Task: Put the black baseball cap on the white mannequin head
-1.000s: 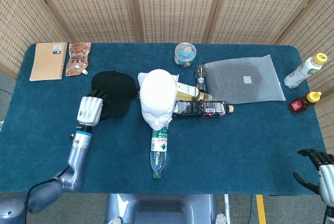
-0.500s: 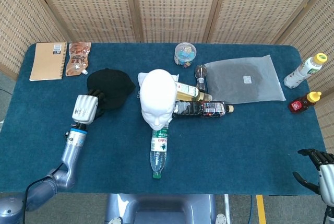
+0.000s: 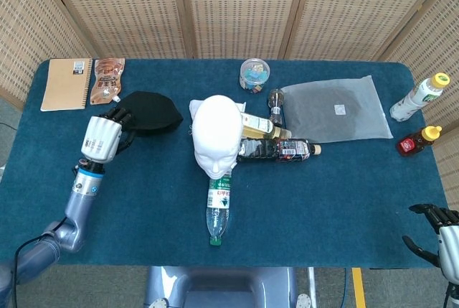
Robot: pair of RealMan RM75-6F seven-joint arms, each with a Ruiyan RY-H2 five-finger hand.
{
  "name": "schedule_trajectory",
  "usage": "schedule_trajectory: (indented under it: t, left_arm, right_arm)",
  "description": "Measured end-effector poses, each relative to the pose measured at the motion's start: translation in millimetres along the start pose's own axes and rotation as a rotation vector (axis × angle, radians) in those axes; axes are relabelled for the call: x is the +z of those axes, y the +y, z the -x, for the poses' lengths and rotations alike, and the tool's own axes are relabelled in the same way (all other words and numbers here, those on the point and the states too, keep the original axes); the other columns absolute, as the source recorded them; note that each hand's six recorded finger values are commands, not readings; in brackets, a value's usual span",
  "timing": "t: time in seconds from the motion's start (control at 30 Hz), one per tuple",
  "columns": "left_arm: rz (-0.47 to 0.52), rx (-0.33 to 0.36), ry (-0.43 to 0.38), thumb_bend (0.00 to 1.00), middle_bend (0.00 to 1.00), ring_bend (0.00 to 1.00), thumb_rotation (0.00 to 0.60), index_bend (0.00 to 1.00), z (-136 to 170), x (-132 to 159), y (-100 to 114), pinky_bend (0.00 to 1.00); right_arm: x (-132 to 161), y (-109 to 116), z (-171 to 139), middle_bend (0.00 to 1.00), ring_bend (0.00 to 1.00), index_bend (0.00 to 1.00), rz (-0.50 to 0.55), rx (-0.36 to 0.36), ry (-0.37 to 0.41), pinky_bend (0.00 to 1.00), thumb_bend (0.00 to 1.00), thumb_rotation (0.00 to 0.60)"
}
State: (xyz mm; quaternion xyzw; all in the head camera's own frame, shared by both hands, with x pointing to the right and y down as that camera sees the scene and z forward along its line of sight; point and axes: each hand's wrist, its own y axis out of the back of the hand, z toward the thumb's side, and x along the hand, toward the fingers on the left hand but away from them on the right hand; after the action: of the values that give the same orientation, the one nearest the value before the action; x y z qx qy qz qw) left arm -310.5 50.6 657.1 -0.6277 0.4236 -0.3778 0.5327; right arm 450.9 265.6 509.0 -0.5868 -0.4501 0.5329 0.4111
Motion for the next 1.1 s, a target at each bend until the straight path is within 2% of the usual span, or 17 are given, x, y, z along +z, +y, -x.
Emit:
schedule_trajectory:
  t: [0.5,0.8,0.93,1.1]
  left_arm:
    - [-0.112,0.179,-0.132,0.61,0.47,0.42,0.600,0.71,-39,20,75,0.71]
    - [-0.172,0.289,-0.183,0.60,0.47,0.42,0.600,0.71,-82,44,115,0.71]
    - [-0.180,0.318,-0.199,0.60,0.47,0.42,0.600,0.71,-104,62,123,0.71]
    - [-0.158,0.329,-0.220,0.60,0.47,0.42,0.600,0.71,-119,88,120,0.70]
  right_arm:
    - [2,-2,1,0.42,0.44,0.37,0.011,0.004,0.010,0.41,0.16,0.600]
    - [1,-2,2,0.42,0.44,0.37,0.017,0.004,0.009,0.41,0.16,0.600]
    - [1,-4,1,0.42,0.44,0.37,0.019,0.008,0.005,0.41,0.16,0.600]
    - [2,-8,1,0.42,0.44,0.37,0.025,0.025,0.010,0.41,0.16,0.600]
